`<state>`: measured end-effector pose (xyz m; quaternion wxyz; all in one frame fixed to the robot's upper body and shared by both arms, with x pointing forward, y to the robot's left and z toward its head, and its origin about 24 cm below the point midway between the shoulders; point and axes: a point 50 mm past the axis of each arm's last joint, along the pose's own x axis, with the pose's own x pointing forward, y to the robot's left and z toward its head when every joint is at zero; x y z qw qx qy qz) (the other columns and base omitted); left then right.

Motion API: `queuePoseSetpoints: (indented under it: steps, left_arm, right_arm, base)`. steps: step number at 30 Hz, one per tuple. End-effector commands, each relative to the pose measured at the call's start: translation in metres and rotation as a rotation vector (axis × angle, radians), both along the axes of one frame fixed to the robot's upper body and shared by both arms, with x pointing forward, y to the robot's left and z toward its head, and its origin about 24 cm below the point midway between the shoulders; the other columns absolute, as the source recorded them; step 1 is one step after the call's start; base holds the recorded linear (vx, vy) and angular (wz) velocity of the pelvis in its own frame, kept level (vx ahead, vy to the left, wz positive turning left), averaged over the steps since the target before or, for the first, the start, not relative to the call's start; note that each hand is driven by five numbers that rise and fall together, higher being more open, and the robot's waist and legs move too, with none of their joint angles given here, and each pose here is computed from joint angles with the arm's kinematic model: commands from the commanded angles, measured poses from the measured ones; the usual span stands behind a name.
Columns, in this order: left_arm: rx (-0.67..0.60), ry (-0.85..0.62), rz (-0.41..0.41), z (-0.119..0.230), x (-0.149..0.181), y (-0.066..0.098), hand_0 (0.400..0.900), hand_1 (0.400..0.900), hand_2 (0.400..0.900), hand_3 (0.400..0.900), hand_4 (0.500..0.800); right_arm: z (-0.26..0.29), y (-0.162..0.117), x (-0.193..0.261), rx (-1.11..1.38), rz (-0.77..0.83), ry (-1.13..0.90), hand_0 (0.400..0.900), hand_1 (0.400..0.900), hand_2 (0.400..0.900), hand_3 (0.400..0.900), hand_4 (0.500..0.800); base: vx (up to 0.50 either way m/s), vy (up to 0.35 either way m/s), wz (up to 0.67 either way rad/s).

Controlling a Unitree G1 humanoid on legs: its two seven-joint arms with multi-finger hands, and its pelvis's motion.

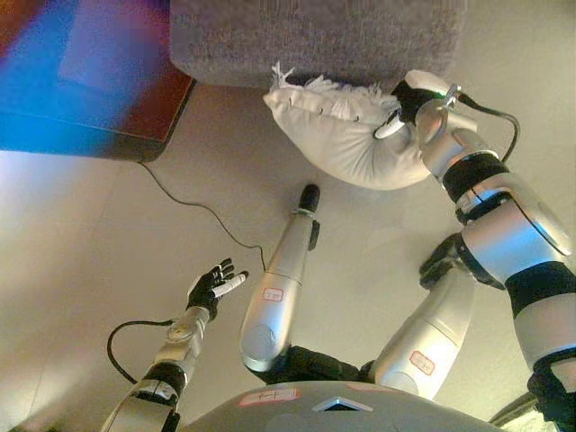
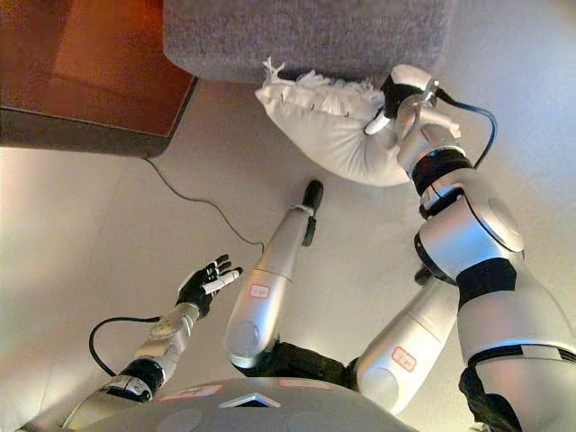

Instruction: Pick up the pillow and put it on the sofa.

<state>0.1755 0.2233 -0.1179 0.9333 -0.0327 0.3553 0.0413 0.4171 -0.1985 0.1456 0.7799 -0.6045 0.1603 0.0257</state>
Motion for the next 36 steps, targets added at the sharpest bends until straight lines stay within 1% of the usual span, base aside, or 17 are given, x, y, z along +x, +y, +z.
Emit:
queuePoseSetpoints:
  steps: [1,9,13,17,18,19,21,26,31,36]
  left_arm:
    - [0.150,0.076,0.087,0.005,-0.020,0.055,0.900,0.900,0.900,0.900,0.800]
    - [0.201,0.139,0.064,0.006,-0.017,0.062,0.900,0.900,0.900,0.900,0.800]
    - [0.228,0.190,0.058,0.002,-0.026,0.066,0.900,0.900,0.900,0.900,0.800]
    - [0.258,0.264,0.063,-0.003,-0.041,0.073,0.900,0.900,0.900,0.900,0.800]
    - [0.260,0.268,0.063,-0.003,-0.043,0.074,0.900,0.900,0.900,0.900,0.800]
    - [0.269,0.289,0.066,-0.005,-0.048,0.077,0.900,0.900,0.900,0.900,0.800]
    - [0.275,0.303,0.071,-0.005,-0.052,0.079,0.900,0.900,0.900,0.900,0.800]
    - [0.285,0.334,0.086,-0.006,-0.059,0.085,0.900,0.900,0.900,0.900,0.800]
    - [0.282,0.376,0.091,-0.011,-0.070,0.086,0.900,0.900,0.900,0.900,0.800]
    - [0.293,0.418,0.092,-0.014,-0.081,0.087,0.900,0.900,0.900,0.900,0.800]
  right_arm:
    - [0.058,0.043,0.009,0.150,0.215,-0.205,0.400,0.400,0.400,0.400,0.500]
    - [0.024,0.048,-0.005,0.248,0.314,-0.096,0.400,0.400,0.400,0.400,0.500]
    - [0.009,0.043,-0.015,0.311,0.371,-0.021,0.400,0.400,0.400,0.400,0.500]
    - [0.002,0.048,-0.029,0.341,0.472,0.069,0.400,0.400,0.400,0.400,0.500]
    - [0.002,0.048,-0.029,0.345,0.476,0.075,0.400,0.400,0.400,0.400,0.500]
    - [0.004,0.052,-0.035,0.357,0.518,0.099,0.400,0.400,0.400,0.400,0.500]
    - [0.008,0.054,-0.039,0.379,0.549,0.114,0.400,0.400,0.400,0.400,0.500]
    - [0.038,0.058,-0.045,0.398,0.669,0.089,0.400,0.400,0.400,0.400,0.500]
    - [0.072,0.063,-0.046,0.446,0.738,0.032,0.400,0.400,0.400,0.400,0.500]
    - [0.102,0.061,-0.041,0.476,0.749,-0.029,0.400,0.400,0.400,0.400,0.500]
  base:
    - [0.134,-0.077,-0.17]
    - [0.127,-0.082,-0.09]
    - [0.151,-0.092,-0.07]
    - [0.154,-0.070,-0.10]
    - [0.180,-0.049,-0.08]
    - [0.122,-0.033,-0.05]
    - [0.115,-0.045,-0.03]
    - [0.060,-0.052,0.06]
    - [0.053,-0.044,0.13]
    - [0.074,-0.007,0.14]
